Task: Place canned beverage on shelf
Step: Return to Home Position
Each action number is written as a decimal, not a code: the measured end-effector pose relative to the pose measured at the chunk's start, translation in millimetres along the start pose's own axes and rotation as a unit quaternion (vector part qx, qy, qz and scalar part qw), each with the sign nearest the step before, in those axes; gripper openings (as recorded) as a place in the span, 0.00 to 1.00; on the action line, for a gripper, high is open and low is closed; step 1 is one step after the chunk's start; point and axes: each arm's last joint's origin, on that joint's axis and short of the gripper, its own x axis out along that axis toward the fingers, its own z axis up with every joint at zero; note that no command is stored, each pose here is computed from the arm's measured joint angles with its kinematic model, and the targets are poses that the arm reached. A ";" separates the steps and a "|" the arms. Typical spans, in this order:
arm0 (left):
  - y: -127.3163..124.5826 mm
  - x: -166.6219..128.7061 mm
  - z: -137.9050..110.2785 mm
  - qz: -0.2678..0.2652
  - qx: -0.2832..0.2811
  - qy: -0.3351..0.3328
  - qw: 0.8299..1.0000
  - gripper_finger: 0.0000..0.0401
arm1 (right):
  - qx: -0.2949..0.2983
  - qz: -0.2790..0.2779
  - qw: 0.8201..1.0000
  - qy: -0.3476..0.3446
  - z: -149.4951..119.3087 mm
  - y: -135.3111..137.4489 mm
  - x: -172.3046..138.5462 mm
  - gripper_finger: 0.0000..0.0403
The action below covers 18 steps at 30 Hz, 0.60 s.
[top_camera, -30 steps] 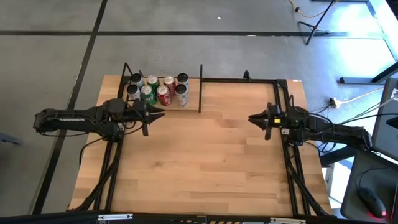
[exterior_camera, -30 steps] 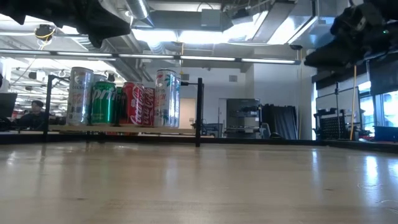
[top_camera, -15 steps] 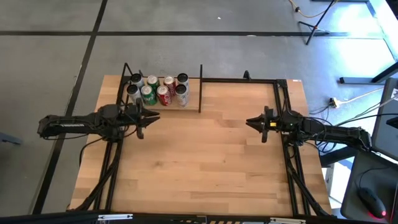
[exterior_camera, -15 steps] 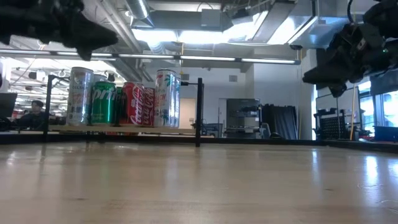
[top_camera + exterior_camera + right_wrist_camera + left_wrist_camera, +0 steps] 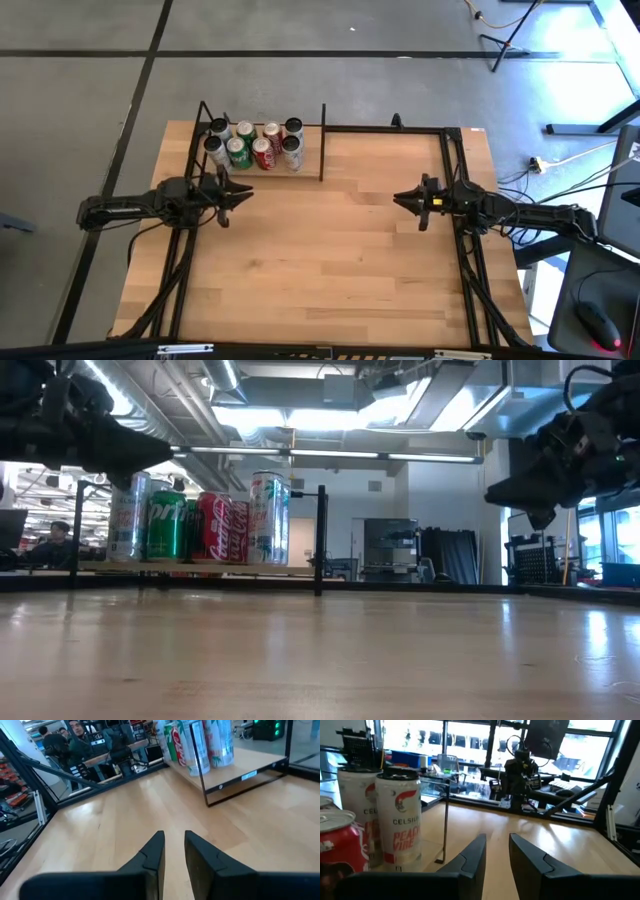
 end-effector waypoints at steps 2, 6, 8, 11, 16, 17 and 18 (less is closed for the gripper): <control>0.1 -0.1 0.2 0.001 0.002 -0.001 1.000 0.19 | 0.000 0.001 1.000 0.003 -0.5 0.0 -0.5 0.16; 0.0 0.0 -0.2 -0.001 -0.016 0.001 1.000 0.19 | -0.005 0.009 1.000 -0.004 1.0 0.8 -0.9 0.16; -0.4 0.2 -0.6 -0.006 -0.027 0.004 1.000 0.19 | -0.006 0.005 1.000 -0.003 0.6 0.4 -0.9 0.16; -0.1 0.3 -0.7 -0.002 -0.027 0.004 1.000 0.19 | -0.006 0.005 1.000 -0.004 0.8 0.5 -1.3 0.16; 0.0 0.2 -0.6 0.000 -0.019 0.004 1.000 0.19 | -0.008 0.014 0.999 -0.030 4.5 2.0 -6.5 0.16; 0.0 0.2 -0.7 0.000 -0.018 0.004 1.000 0.19 | -0.010 0.023 0.999 -0.032 4.8 2.6 -8.1 0.16; 0.0 0.2 -0.7 0.000 -0.018 0.004 1.000 0.19 | -0.011 0.032 0.999 -0.034 4.9 3.3 -9.9 0.16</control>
